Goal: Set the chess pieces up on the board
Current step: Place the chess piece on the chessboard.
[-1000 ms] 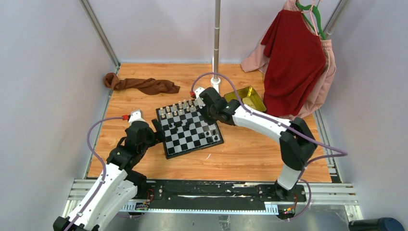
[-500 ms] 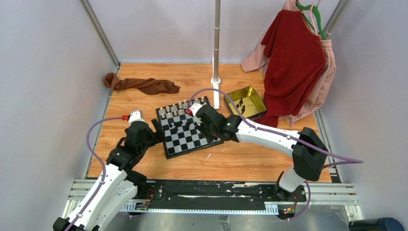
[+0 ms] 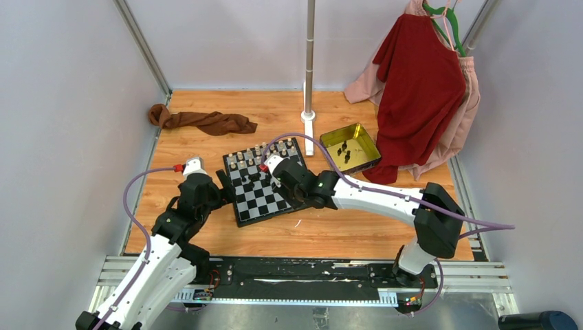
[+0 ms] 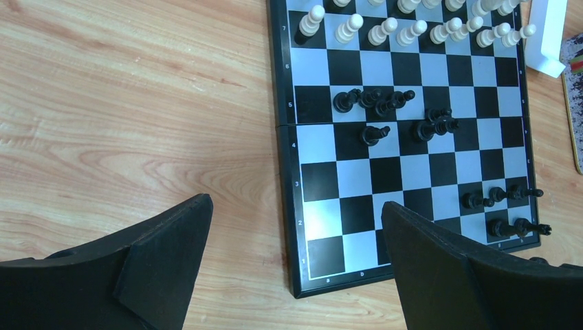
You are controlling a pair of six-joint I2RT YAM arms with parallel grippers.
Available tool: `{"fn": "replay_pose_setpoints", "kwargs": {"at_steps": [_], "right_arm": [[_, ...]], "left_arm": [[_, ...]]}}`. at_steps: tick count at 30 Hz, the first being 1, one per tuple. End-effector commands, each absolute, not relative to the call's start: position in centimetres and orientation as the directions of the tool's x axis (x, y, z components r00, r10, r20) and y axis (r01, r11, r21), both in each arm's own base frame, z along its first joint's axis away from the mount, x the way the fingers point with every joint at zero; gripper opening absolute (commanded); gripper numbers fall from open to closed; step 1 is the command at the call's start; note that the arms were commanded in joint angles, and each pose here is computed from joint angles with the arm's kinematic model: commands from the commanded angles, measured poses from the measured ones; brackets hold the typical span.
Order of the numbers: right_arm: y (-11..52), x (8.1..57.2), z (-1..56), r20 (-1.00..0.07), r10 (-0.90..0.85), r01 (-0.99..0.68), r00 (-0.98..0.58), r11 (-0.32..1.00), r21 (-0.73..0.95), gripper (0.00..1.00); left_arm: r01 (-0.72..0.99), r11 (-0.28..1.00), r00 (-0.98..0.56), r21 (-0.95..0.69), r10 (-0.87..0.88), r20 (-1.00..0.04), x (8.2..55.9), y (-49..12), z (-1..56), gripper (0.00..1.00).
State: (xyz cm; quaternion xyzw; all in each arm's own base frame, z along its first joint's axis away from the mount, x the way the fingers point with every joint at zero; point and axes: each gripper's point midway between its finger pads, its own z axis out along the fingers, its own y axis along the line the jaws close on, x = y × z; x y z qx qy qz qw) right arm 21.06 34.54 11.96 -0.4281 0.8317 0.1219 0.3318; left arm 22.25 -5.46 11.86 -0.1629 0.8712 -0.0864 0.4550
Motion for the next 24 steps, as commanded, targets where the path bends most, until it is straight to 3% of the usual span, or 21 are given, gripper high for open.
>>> {"fn": "replay_pose_setpoints", "kwargs": {"at_steps": [1,24], "right_arm": [[34.4,20.5,10.1,-0.623,-0.655,-0.789,-0.427,0.607,-0.097,0.01],[33.9,21.8,6.1,-0.571,-0.676,-0.781,-0.467,0.617,-0.092,0.0]], "left_arm": [[-0.202,0.934,-0.527,-0.293,-0.356,-0.772,22.3,-5.5,11.8,1.0],[-0.214,0.934,-0.531,-0.286,-0.357,-0.769,22.3,-5.3,11.6,1.0]]}}
